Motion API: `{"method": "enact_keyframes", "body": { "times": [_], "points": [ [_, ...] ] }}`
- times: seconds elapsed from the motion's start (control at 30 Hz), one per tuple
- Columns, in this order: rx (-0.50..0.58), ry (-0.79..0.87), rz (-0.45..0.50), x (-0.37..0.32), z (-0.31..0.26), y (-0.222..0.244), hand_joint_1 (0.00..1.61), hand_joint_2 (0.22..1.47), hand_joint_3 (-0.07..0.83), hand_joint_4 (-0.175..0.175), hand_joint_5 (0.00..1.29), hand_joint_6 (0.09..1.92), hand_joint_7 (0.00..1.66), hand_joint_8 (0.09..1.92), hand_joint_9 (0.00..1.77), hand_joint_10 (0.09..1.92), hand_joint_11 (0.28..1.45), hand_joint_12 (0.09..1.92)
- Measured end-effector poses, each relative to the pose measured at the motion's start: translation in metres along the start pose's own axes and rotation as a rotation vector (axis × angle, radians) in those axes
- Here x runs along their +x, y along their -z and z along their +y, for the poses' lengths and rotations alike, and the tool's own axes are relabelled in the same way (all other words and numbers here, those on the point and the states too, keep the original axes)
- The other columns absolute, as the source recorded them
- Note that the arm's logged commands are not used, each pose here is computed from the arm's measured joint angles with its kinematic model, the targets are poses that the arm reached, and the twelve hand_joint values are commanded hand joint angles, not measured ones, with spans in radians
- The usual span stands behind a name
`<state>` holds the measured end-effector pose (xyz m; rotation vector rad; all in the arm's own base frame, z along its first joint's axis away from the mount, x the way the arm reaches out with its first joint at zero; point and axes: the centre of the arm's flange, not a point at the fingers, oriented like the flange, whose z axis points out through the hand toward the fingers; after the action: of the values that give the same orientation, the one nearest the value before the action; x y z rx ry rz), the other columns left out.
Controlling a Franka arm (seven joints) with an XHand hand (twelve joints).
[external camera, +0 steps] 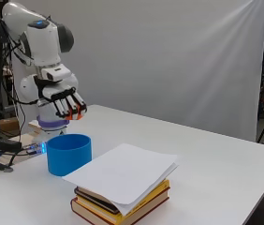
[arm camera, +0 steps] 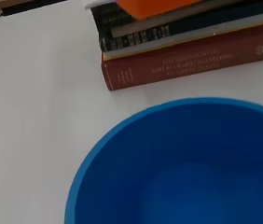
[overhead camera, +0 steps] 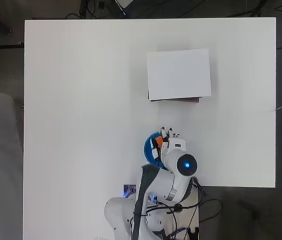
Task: Teleoperate dual arm-hand system to pick and place objects
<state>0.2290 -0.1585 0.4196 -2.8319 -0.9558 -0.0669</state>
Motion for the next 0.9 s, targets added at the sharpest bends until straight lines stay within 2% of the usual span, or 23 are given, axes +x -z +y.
{"method": "enact_keyframes", "body": {
  "times": [0.17,0.33,0.37,0.4,0.43,0.47,0.5,0.57,0.7,0.9],
  "points": [
    [0.068,0.012,0.000,-0.010,-0.018,-0.036,0.90,1.24,0.002,0.175,0.73,1.38,0.96,1.90,1.29,1.92,0.99,1.83],
    [0.069,0.001,0.012,-0.011,-0.012,-0.032,0.90,1.25,0.000,0.175,0.72,1.39,0.96,1.92,1.30,1.92,0.98,1.84],
    [0.068,-0.004,0.008,-0.010,-0.010,-0.031,0.76,1.19,-0.007,0.120,0.54,0.99,0.74,1.38,1.05,1.40,0.80,1.34],
    [0.068,-0.010,0.003,-0.009,-0.007,-0.031,0.52,1.07,-0.015,0.068,0.32,0.57,0.44,0.80,0.68,0.86,0.62,0.81],
    [0.069,-0.020,-0.008,-0.007,-0.004,-0.030,0.29,0.99,-0.012,0.035,0.17,0.30,0.23,0.42,0.41,0.47,0.49,0.44],
    [0.076,-0.037,-0.026,-0.004,-0.001,-0.030,0.15,0.95,-0.008,0.018,0.08,0.15,0.12,0.21,0.26,0.26,0.42,0.23],
    [0.086,-0.060,-0.047,-0.002,0.003,-0.030,0.07,0.92,-0.005,0.011,0.04,0.09,0.05,0.10,0.18,0.14,0.39,0.12],
    [0.113,-0.110,-0.095,0.002,0.012,-0.037,0.02,0.90,-0.002,0.015,0.01,0.09,0.01,0.09,0.13,0.09,0.37,0.09],
    [0.139,-0.146,-0.164,0.009,0.021,-0.051,0.00,0.94,0.006,0.027,0.00,0.09,0.07,0.09,0.23,0.09,0.39,0.09],
    [0.022,-0.132,-0.149,0.021,0.020,-0.026,0.00,0.98,0.008,0.019,0.04,0.09,0.12,0.09,0.27,0.09,0.40,0.09]
  ]
}}
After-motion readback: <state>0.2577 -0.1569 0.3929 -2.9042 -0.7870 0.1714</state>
